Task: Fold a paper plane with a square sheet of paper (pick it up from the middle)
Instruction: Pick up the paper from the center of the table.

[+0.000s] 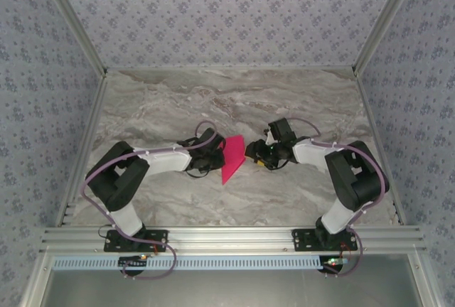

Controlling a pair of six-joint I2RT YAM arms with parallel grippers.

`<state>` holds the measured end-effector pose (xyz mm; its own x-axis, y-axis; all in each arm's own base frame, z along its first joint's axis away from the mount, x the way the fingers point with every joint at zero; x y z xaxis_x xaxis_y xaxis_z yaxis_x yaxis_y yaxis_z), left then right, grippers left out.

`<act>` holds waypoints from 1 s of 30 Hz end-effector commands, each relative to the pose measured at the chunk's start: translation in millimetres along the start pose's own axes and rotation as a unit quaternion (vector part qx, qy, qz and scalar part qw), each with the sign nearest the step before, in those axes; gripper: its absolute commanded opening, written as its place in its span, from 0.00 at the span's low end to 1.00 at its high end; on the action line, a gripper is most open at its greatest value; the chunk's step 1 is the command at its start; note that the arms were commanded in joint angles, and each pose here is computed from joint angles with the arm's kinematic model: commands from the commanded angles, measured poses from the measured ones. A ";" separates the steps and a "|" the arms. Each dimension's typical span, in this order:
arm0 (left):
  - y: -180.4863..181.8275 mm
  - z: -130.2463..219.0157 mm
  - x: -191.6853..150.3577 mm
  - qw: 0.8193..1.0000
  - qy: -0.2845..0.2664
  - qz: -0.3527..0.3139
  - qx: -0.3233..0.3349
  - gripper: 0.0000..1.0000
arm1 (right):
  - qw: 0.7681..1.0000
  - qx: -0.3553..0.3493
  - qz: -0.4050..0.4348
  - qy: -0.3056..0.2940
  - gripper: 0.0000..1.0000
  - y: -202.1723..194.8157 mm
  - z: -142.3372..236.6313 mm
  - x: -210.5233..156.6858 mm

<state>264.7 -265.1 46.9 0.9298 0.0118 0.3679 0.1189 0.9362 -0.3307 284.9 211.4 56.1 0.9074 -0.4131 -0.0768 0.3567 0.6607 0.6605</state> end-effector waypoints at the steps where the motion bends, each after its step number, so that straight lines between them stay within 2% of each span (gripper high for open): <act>1: 15.9 -5.4 -9.1 0.999 0.022 0.005 0.040 0.05 | 1.000 0.006 0.002 0.011 0.50 9.0 -3.2 -3.2; 7: 18.5 -5.9 -12.4 0.999 0.027 0.007 0.045 0.04 | 0.999 0.022 0.024 0.025 0.44 22.1 -6.9 -8.5; 15: 18.3 -5.3 -13.0 0.999 0.029 0.007 0.045 0.04 | 0.998 0.044 0.027 0.045 0.41 32.1 -15.1 -10.0; 23: 17.9 -3.2 -11.8 0.999 0.028 0.006 0.043 0.04 | 0.989 0.099 0.054 0.091 0.36 49.8 -21.7 -22.7; 30: 16.6 7.0 -4.1 0.999 0.020 0.012 0.030 0.06 | 0.989 0.100 0.055 0.095 0.20 47.3 -30.4 -21.6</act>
<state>265.2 -263.1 47.2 0.9336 0.0219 0.3577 0.1056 0.9370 -0.3330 282.8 264.3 62.2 0.9668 -0.2219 -0.1268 0.2344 0.5717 0.7863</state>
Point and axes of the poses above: each hand's point on the last joint's axis, 136 mm out from that joint toward the fingers, its own z axis back along the fingers, its own y axis along the line the jaws close on, x = y × z, the point moved 3 cm from there along z, back along the fingers, and after that the axes turned 13 degrees about -z, right-handed, at the moved point
